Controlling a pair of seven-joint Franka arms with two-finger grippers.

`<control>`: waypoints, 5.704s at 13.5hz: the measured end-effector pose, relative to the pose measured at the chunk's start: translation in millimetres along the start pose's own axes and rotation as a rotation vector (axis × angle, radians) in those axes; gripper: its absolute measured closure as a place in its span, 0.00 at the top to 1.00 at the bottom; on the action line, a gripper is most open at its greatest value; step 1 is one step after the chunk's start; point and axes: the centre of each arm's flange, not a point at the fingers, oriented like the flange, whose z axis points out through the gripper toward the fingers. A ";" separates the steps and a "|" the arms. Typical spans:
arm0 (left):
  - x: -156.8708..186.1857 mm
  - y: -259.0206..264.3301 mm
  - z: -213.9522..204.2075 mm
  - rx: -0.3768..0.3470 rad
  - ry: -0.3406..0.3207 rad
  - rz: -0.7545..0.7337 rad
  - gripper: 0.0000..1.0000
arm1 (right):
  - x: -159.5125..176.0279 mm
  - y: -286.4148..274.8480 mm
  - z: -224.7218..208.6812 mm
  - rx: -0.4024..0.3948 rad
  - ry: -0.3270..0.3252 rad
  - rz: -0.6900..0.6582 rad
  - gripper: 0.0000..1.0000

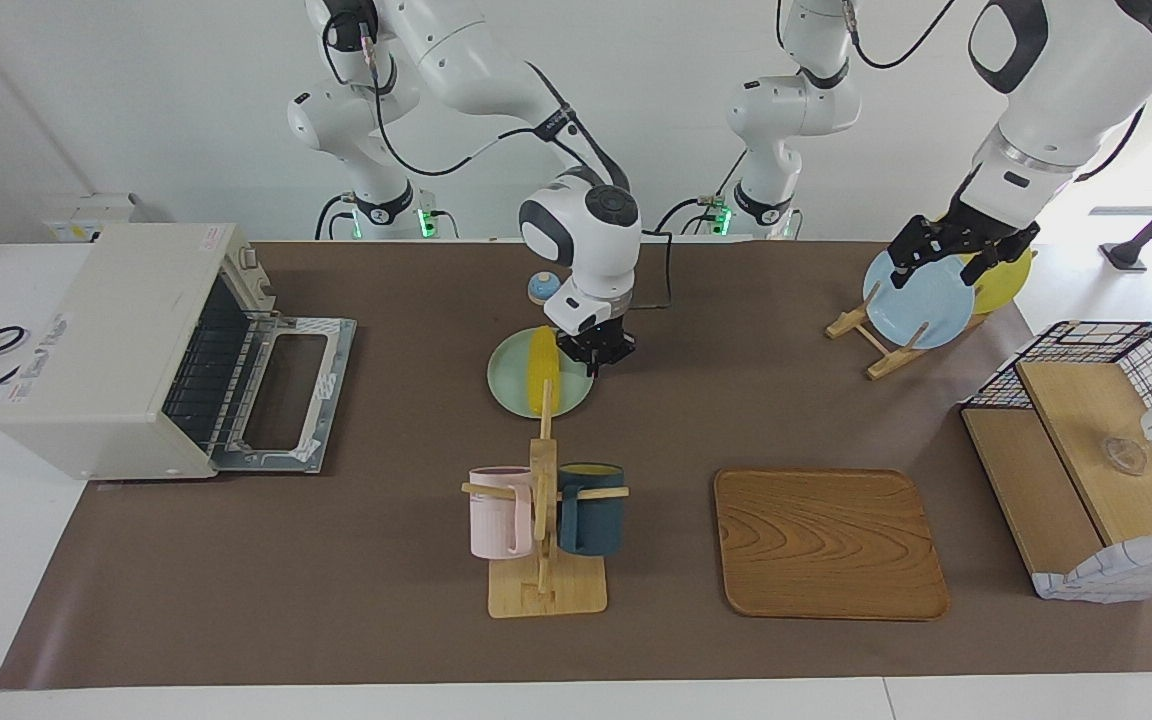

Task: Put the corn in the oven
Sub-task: 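Grasp the green plate rim with the right gripper, then carry the plate with corn into the open toaster oven, then release the plate and pull the right gripper out of the oven, then push the toaster oven door shut with the right gripper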

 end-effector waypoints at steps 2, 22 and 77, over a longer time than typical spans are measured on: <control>0.0 0.2 0.0 0.000 0.000 0.000 1.00 | 4.7 6.6 -7.5 -0.087 -0.003 -0.043 0.04; -0.1 2.8 0.1 0.000 0.000 0.005 1.00 | 96.6 365.5 -59.1 -0.218 -0.285 -0.149 0.03; -0.3 5.1 1.0 0.000 -0.002 0.009 1.00 | 13.6 380.2 35.6 -0.092 -0.176 -0.116 0.01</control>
